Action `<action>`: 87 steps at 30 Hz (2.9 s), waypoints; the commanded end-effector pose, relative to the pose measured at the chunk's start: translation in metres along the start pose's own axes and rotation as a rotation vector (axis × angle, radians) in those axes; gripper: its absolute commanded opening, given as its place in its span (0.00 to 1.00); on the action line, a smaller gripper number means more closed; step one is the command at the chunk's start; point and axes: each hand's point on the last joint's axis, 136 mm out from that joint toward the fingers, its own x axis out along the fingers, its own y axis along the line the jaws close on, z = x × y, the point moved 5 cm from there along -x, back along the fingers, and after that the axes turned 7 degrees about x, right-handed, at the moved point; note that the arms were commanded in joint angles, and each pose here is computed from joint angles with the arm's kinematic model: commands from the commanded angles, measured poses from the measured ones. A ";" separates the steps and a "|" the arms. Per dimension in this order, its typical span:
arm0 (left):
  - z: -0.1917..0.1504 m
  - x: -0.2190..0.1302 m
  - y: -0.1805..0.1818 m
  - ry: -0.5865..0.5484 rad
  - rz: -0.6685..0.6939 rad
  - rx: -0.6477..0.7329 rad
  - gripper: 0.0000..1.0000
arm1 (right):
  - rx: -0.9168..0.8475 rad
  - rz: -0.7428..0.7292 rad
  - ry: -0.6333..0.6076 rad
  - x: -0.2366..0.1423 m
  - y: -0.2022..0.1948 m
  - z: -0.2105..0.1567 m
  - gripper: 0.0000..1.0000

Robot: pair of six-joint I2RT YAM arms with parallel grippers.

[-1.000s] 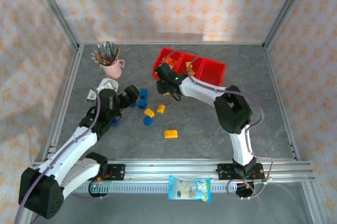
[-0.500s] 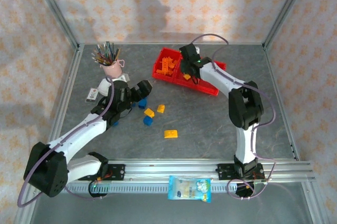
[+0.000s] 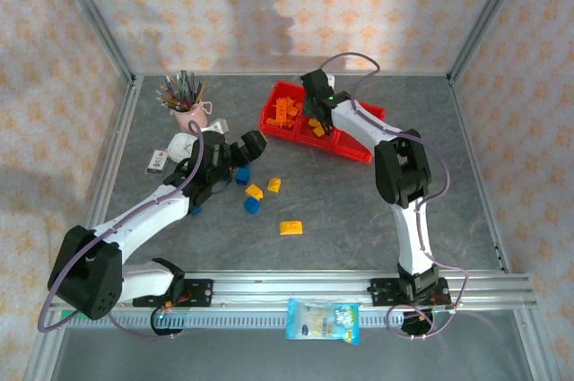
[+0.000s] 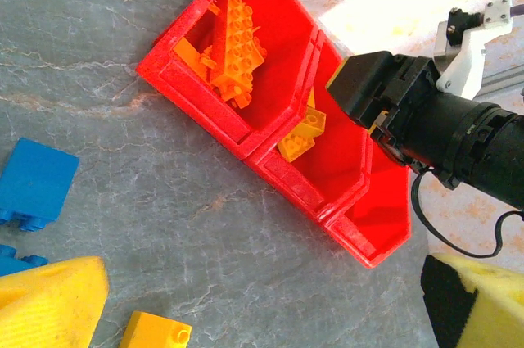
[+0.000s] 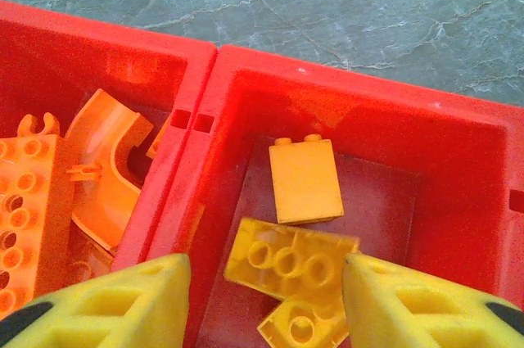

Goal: Sort the legos into containers by color
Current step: Place the lego in the container, then pick up the lego from the center of the table, then place the lego in the container.

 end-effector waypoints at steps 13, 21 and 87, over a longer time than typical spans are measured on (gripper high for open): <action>-0.008 -0.027 0.017 -0.031 0.049 0.010 0.99 | -0.085 0.070 0.087 -0.087 0.016 -0.068 0.61; -0.015 -0.043 0.039 -0.071 0.107 -0.028 0.99 | 0.009 0.175 0.178 -0.099 0.045 -0.123 0.69; -0.012 -0.028 0.022 0.004 0.024 -0.007 0.99 | 0.084 0.158 0.159 -0.115 0.024 -0.109 0.20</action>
